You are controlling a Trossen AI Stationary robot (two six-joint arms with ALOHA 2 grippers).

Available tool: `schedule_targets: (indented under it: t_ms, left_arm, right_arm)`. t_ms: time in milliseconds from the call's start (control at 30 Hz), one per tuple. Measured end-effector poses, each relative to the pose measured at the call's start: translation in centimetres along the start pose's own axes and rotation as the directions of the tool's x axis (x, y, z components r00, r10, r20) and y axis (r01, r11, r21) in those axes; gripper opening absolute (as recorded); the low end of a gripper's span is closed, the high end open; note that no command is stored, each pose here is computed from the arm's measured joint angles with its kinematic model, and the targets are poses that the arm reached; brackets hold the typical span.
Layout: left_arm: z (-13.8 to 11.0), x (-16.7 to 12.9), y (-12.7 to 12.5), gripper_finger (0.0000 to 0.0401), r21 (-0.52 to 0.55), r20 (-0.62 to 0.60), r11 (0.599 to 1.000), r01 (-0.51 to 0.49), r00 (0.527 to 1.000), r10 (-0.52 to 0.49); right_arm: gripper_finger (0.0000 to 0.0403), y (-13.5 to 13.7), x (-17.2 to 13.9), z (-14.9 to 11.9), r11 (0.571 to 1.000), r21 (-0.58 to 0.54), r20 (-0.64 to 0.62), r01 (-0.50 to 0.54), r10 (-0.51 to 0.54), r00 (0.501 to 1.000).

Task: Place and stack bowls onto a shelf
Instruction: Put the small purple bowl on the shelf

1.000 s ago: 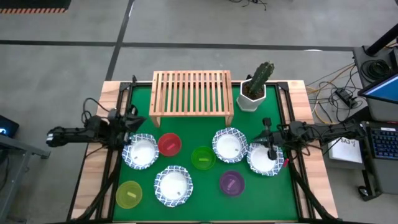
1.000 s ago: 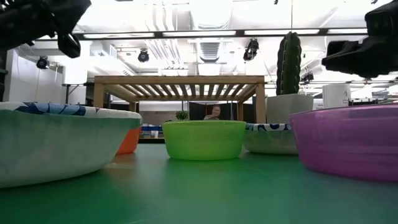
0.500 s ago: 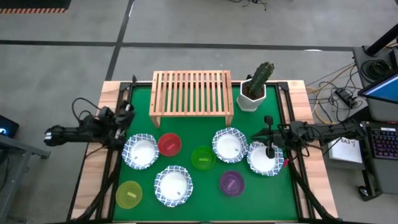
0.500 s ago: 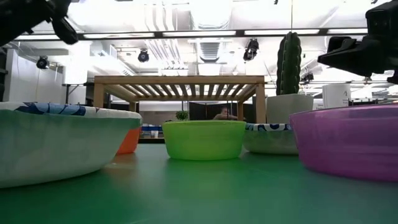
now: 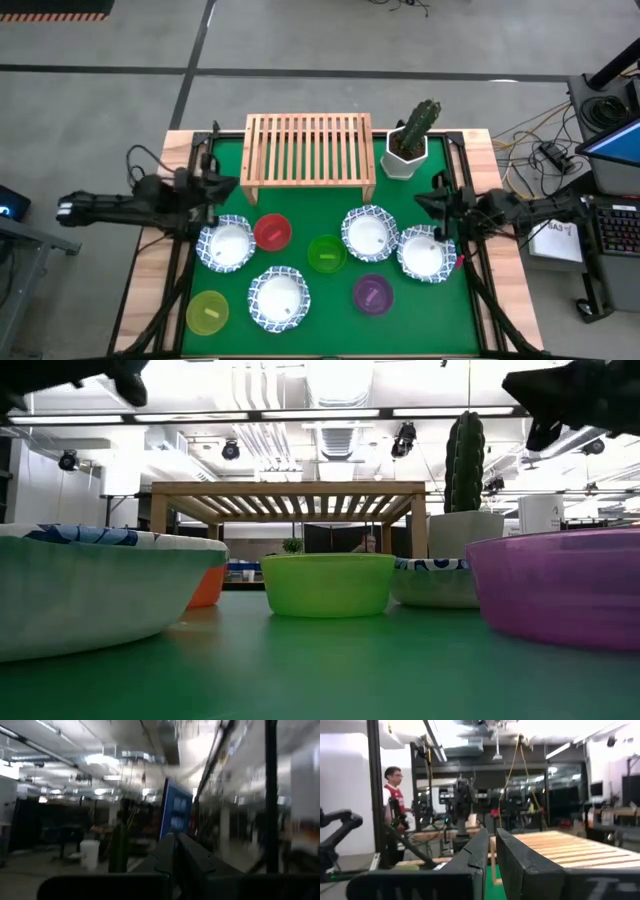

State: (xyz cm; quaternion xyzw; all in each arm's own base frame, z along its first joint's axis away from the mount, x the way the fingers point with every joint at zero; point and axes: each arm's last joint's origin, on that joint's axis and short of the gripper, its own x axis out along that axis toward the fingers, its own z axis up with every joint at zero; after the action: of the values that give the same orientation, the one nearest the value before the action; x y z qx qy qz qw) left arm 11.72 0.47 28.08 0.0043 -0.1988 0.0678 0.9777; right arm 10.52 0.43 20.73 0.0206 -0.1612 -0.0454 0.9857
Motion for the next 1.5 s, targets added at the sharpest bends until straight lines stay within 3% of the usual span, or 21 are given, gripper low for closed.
schedule_targets:
  t_ms: [167, 300, 400, 633, 1033, 1133, 1267, 1333, 1500]
  left_arm:
    - [1.5, 2.2, -0.2, 0.0004, 0.096, -0.261, 0.995, 0.029, 0.965, -0.003]
    - [2.5, 3.3, -0.3, 0.0004, 0.109, -0.407, 0.993, 0.049, 0.914, 0.0]
    - [2.9, 3.7, -0.4, 0.0004, 0.108, -0.437, 0.993, 0.052, 0.9, 0.0]
    - [2.8, 4.0, -0.4, 0.0004, 0.102, -0.442, 0.994, 0.05, 0.897, 0.0]
    - [1.6, 3.9, -0.4, 0.0004, 0.118, -0.461, 0.992, 0.04, 0.887, 0.019]
    - [1.6, 3.9, -0.3, 0.0004, 0.123, -0.462, 0.992, 0.035, 0.886, 0.026]
    - [1.3, 3.8, -0.4, 0.0004, 0.125, -0.485, 0.991, 0.039, 0.874, 0.027]
    - [1.0, 4.0, -0.4, 0.0004, 0.125, -0.501, 0.991, 0.041, 0.865, 0.027]
    - [0.3, 4.4, -0.5, 0.0004, 0.123, -0.531, 0.992, 0.043, 0.847, 0.029]
  right_arm:
    - [0.0028, 0.3, 1.6, 2.5, 0.996, 0.091, -0.051, 0.006, -0.002, 0.999]
    - [0.0028, 0.6, 3.5, 3.9, 0.989, 0.142, -0.211, 0.037, -0.006, 0.977]
    - [0.0028, 0.9, 4.9, 5.0, 0.984, 0.16, -0.359, 0.078, -0.015, 0.933]
    - [0.0028, 1.4, 7.3, 6.3, 0.973, 0.166, -0.62, 0.161, -0.024, 0.784]
    - [0.0028, 3.2, 12.9, 6.1, 0.977, 0.213, -0.831, 0.018, 0.172, 0.529]
    - [0.0028, 3.7, 14.1, 5.3, 0.978, 0.208, -0.89, -0.032, 0.203, 0.408]
    - [0.0028, 4.8, 16.1, 5.2, 0.974, 0.218, -0.925, -0.056, 0.225, 0.306]
    - [0.0028, 5.3, 17.0, 5.3, 0.974, 0.225, -0.942, -0.009, 0.22, 0.255]
    - [0.0028, 6.3, 18.6, 4.9, 0.966, 0.22, -0.975, 0.139, 0.212, 0.071]
